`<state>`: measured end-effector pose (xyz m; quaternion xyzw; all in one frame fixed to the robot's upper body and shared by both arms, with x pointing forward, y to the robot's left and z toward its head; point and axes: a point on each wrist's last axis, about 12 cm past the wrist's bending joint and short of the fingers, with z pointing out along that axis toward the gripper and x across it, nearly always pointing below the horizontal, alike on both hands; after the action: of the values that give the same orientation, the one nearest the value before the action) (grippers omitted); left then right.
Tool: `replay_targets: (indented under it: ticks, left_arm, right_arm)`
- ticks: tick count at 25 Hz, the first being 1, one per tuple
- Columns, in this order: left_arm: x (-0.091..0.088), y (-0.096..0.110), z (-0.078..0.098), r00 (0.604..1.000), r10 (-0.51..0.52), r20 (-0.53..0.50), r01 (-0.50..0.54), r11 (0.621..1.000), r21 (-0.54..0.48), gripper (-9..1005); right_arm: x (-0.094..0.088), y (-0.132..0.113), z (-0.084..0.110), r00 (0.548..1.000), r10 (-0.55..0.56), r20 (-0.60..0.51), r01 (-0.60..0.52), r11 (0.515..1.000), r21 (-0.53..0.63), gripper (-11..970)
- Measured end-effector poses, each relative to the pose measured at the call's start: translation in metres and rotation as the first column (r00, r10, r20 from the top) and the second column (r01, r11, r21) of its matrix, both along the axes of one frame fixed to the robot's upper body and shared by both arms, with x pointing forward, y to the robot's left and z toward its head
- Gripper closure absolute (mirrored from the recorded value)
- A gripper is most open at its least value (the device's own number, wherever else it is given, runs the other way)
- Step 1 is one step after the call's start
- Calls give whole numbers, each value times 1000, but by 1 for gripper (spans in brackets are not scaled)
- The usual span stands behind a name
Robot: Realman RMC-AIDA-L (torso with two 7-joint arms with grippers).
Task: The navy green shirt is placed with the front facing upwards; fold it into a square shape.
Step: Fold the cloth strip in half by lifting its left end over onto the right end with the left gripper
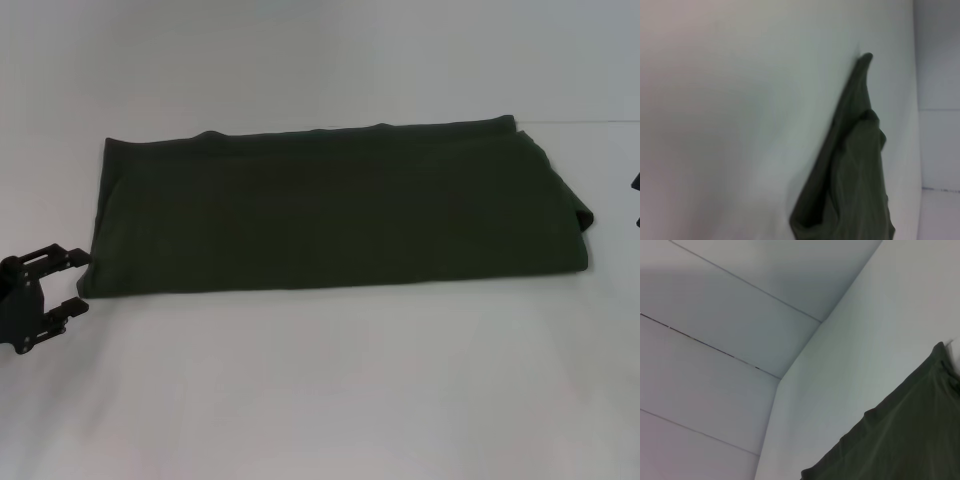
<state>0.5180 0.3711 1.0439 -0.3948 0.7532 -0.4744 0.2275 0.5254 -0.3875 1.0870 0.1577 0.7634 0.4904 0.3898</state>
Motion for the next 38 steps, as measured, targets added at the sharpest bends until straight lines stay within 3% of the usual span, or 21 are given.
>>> replay_targets:
  ticks: [38]
  left_arm:
    - [25,-19,-15,997,52,-64,-51,998,30,308]
  right_arm:
    - [1,-1,-1,1000,-15,-3,15,1000,-7,41]
